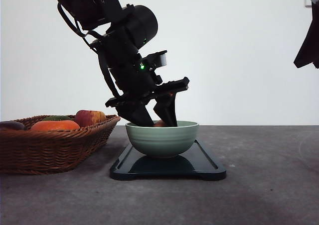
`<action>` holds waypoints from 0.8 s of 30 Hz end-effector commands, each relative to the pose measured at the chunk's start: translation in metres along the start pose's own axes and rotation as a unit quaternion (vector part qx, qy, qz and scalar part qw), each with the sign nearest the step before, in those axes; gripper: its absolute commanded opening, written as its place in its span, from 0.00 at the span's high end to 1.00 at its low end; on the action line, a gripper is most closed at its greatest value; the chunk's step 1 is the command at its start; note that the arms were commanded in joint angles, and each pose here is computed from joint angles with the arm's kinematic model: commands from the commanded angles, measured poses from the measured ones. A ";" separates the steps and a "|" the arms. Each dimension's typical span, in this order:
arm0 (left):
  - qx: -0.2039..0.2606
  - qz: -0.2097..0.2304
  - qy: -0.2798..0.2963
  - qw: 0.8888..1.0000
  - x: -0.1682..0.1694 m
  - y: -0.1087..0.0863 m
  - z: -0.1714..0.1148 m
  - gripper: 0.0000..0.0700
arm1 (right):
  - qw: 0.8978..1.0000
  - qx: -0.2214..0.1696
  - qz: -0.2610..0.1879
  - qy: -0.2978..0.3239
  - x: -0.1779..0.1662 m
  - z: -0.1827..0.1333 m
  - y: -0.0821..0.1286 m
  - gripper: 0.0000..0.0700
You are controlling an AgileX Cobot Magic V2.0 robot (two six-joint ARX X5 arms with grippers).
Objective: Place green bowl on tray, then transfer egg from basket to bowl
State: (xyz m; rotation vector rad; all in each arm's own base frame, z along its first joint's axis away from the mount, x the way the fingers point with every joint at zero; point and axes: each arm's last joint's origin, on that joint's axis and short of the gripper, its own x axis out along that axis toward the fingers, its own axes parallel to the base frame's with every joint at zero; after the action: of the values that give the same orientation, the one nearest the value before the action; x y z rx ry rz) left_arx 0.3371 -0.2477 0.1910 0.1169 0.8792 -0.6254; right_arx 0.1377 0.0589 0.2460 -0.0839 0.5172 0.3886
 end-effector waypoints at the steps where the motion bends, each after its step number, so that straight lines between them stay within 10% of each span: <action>1: 0.009 -0.002 -0.003 1.000 0.008 -0.004 0.002 0.68 | 1.000 -0.004 0.001 -0.004 0.000 0.001 0.001 0.64; 24: 0.009 -0.002 0.007 1.000 0.015 -0.005 -0.002 0.67 | 1.000 -0.003 0.002 -0.007 0.000 0.002 0.001 0.64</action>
State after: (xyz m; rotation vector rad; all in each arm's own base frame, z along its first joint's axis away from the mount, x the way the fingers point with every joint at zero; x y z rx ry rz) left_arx 0.3375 -0.2507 0.1841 0.1236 0.8904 -0.6263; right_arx 0.1378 0.0590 0.2463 -0.0832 0.5137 0.3888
